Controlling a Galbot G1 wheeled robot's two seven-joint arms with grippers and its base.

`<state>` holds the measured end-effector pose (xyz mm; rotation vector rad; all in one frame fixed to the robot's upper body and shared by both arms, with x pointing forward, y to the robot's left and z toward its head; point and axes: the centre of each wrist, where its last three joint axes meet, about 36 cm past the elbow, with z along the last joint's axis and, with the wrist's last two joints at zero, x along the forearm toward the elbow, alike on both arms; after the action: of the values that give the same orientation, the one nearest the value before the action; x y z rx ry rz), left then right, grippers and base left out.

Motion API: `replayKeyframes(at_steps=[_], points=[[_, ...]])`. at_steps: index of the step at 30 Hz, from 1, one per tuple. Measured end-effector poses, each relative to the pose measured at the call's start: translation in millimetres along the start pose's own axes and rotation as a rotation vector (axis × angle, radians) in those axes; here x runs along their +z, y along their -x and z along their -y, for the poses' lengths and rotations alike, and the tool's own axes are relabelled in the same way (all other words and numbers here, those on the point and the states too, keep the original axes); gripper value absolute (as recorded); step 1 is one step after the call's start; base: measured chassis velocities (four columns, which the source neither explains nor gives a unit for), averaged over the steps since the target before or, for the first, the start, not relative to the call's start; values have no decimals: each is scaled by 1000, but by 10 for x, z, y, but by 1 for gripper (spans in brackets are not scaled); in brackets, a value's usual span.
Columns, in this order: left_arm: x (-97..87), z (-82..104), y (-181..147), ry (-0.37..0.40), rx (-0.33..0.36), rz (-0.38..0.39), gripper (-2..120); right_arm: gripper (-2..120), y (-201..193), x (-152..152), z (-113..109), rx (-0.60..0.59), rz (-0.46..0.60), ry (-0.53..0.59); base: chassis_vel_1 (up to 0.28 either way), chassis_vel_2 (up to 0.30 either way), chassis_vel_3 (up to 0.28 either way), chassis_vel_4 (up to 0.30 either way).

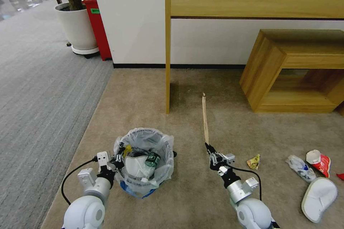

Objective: Pick up the trash bin and place the garbage on the floor into it.

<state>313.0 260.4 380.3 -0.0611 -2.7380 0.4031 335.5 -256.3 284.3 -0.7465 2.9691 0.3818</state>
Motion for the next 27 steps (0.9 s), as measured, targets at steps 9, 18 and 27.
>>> replayKeyframes(at_steps=[9, 18, 27], points=[[55, 33, -9, 27, 19, -17, 3, 0, 89, -356, 80, -232, 89, -62, 0, 0, 0, 0], [117, 58, -15, 62, 34, -36, 3, 0, 143, -697, 285, -424, 69, -124, 0, 0, 0, 0], [175, 83, -26, 87, 44, -48, 3, 0, 195, -962, 411, -555, 30, -155, 0, 0, 0, 0]])
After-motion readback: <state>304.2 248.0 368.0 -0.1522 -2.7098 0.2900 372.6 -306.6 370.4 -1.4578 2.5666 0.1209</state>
